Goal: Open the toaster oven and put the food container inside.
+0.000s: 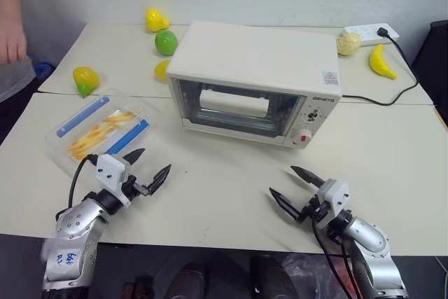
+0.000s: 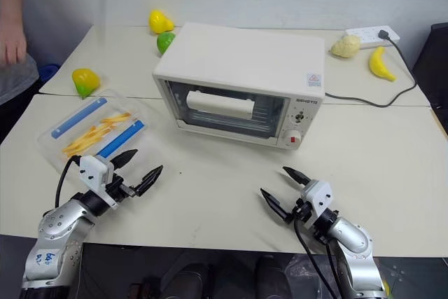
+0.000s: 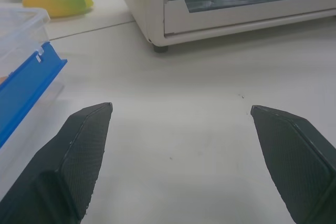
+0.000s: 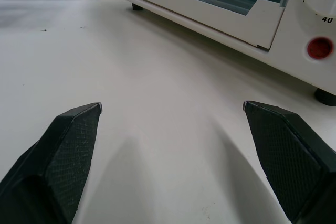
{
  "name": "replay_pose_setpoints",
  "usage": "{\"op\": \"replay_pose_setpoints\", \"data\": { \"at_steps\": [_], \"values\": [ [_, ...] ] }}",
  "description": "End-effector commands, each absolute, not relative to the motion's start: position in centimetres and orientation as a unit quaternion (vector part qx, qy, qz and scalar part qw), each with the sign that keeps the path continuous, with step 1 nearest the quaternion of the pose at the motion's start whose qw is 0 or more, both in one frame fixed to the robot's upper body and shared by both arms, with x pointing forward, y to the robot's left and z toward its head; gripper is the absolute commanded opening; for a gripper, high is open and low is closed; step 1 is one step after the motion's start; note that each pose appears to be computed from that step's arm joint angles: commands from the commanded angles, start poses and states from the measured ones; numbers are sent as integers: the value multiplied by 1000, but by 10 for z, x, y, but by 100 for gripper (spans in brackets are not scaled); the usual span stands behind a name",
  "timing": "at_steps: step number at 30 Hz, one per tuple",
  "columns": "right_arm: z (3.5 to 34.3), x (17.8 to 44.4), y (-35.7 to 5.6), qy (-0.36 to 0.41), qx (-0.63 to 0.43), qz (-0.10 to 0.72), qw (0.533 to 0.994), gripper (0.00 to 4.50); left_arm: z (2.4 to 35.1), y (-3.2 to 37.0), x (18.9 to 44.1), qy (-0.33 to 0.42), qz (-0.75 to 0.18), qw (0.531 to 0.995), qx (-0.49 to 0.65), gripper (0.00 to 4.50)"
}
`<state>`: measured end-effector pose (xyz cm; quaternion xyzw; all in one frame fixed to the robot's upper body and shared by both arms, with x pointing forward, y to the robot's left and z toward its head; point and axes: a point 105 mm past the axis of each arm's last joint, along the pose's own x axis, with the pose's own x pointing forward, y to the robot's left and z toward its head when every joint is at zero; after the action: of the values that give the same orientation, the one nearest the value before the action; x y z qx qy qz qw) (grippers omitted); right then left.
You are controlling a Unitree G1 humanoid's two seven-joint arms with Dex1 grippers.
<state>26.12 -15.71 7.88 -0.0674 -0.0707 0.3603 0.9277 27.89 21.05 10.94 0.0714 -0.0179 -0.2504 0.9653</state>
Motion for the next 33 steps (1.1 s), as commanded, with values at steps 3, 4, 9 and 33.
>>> {"op": "replay_pose_setpoints", "data": {
  "at_steps": [3, 4, 9, 33],
  "values": [
    [103, 261, -145, -108, -63, 388, 913, 450, 131, 212, 266, -45, -278, 957, 62, 449],
    [112, 262, -140, -116, -60, 399, 908, 450, 137, 210, 259, -45, -314, 947, 51, 449],
    [152, 270, -121, -127, -50, 440, 887, 450, 174, 226, 235, -37, -405, 913, 21, 449],
    [230, 282, -74, -132, -48, 527, 838, 450, 200, 205, 228, -45, -467, 883, -21, 449]
  ]
}}
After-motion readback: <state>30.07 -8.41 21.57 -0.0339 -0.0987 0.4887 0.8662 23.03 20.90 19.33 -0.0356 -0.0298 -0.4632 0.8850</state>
